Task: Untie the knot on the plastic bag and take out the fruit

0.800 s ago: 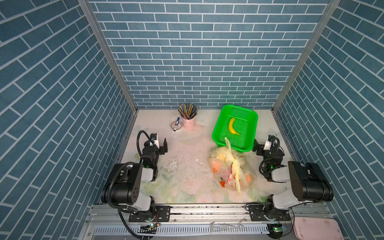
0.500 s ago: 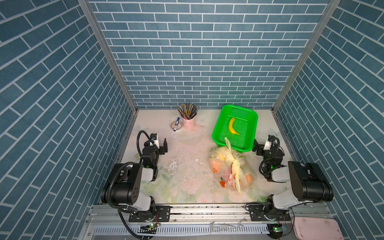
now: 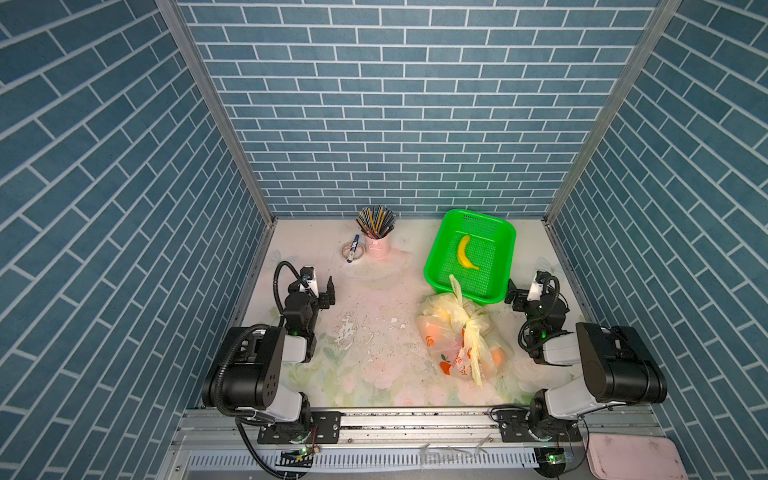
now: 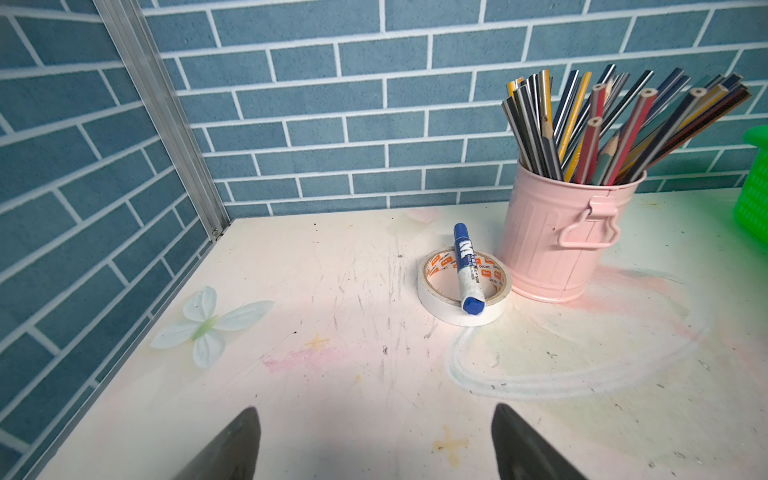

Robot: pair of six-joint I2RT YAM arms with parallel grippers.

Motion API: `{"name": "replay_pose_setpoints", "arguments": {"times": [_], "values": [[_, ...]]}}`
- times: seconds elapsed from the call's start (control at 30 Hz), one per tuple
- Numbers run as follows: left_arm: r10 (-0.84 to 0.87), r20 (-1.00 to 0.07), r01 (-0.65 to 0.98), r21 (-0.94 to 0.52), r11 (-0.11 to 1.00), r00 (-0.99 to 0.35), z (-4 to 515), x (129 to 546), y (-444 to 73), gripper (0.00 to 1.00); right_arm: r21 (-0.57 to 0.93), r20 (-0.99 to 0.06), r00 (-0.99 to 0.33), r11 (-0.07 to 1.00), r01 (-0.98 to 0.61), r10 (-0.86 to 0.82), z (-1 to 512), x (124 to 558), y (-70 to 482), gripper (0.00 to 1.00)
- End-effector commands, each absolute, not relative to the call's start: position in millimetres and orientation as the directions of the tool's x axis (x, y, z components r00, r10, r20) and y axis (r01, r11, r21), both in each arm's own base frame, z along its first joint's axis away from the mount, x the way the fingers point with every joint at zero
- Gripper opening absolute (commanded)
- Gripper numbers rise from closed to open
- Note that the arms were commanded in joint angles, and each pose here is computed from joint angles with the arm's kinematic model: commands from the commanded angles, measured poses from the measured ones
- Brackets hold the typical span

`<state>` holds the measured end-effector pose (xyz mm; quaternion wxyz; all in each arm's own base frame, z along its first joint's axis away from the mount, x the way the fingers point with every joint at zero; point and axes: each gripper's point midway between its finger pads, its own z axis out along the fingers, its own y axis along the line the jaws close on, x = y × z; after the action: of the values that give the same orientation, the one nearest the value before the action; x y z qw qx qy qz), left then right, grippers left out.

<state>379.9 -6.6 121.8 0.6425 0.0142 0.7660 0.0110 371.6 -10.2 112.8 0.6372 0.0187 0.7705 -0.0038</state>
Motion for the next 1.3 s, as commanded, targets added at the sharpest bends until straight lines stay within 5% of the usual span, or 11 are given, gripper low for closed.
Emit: {"name": "replay_pose_setpoints", "arguments": {"times": [0.0, 0.23, 0.37, 0.53, 0.73, 0.93, 1.27], "values": [[0.017, -0.993, -0.033, 0.021, 0.999, -0.115, 137, 370, -1, 0.87, -0.022, -0.993, -0.114, 1.0, 0.013, -0.021, 137, 363, -8, 0.99], [-0.144, -0.983, -0.269, -0.108, 0.957, -0.117, 183, 356, 22, 0.87, 0.128, -0.956, -0.254, 0.987, 0.1, 0.149, 171, 350, -16, 0.91], [-0.338, -0.931, -0.2, -0.309, 0.93, -0.135, 212, 356, -3, 0.87, 0.269, -0.877, -0.402, 0.962, 0.045, 0.264, 195, 335, 7, 0.86], [-0.458, -0.827, -0.029, -0.475, 0.879, -0.327, 235, 361, -70, 0.78, 0.438, -0.767, -0.578, 0.885, -0.156, 0.278, 226, 312, 62, 0.79], [-0.34, -0.768, 0.201, -0.512, 0.835, -0.543, 249, 350, -185, 0.63, 0.537, -0.634, -0.752, 0.803, -0.259, 0.182, 234, 293, 113, 0.71], [-0.126, -0.773, 0.411, -0.459, 0.788, -0.622, 247, 315, -288, 0.5, 0.536, -0.481, -0.869, 0.824, -0.186, 0.117, 207, 272, 134, 0.59], [0.144, -0.747, 0.564, -0.345, 0.75, -0.649, 210, 265, -379, 0.49, 0.556, -0.351, -0.924, 0.828, -0.075, 0.152, 172, 213, 147, 0.52]]}}
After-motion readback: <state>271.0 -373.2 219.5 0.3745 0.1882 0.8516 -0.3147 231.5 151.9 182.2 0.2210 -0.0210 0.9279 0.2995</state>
